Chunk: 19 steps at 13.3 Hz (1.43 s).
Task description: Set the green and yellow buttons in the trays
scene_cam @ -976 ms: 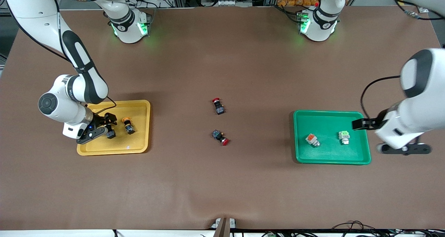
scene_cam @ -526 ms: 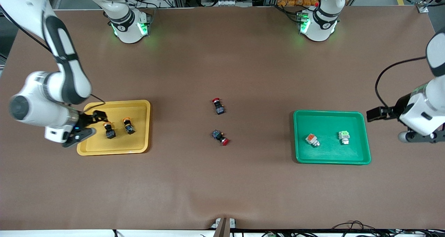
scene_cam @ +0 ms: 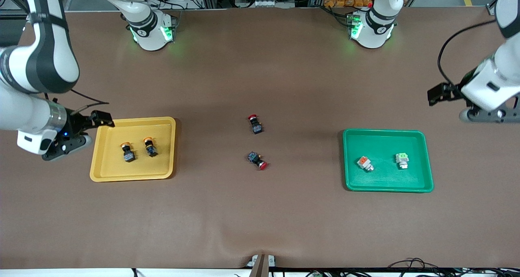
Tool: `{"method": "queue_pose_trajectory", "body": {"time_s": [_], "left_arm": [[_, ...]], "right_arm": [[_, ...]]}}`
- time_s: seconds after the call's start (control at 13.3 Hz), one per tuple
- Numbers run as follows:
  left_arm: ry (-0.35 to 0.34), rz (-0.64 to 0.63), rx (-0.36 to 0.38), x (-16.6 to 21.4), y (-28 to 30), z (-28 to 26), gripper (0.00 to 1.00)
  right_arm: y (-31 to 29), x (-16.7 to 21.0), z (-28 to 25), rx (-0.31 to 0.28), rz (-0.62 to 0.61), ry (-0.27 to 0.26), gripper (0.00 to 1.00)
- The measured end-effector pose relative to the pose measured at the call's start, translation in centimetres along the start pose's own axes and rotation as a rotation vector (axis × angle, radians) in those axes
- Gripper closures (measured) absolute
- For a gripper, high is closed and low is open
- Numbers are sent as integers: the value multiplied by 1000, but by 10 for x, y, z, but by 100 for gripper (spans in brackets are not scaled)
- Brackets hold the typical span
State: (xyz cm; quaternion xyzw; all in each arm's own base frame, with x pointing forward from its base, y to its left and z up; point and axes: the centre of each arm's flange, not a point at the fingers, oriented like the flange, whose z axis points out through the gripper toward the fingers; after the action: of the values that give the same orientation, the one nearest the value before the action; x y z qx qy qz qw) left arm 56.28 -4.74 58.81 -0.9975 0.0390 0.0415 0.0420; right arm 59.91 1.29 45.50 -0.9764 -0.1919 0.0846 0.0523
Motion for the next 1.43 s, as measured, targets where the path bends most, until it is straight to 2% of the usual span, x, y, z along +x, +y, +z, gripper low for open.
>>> {"method": "queue_pose_trajectory", "body": {"time_s": [0.23, 0.53, 0.75, 1.05, 1.43], "left_arm": [[11, -12, -34, -9, -9, -7, 0], [-7, -7, -36, -12, -7, -8, 0], [19, -12, -37, -12, -14, -21, 0], [4, -11, -38, -15, -22, -23, 0], [-2, -2, -34, -13, -26, -20, 0]], "right_arm": [[-22, -18, -28, -20, 3, -24, 0], [-37, -53, -61, -32, -1, -40, 0], [-45, -75, -62, -31, 9, -47, 0], [-34, -96, -66, -33, 56, -51, 0], [-28, -103, -67, -30, 71, -50, 0]]}}
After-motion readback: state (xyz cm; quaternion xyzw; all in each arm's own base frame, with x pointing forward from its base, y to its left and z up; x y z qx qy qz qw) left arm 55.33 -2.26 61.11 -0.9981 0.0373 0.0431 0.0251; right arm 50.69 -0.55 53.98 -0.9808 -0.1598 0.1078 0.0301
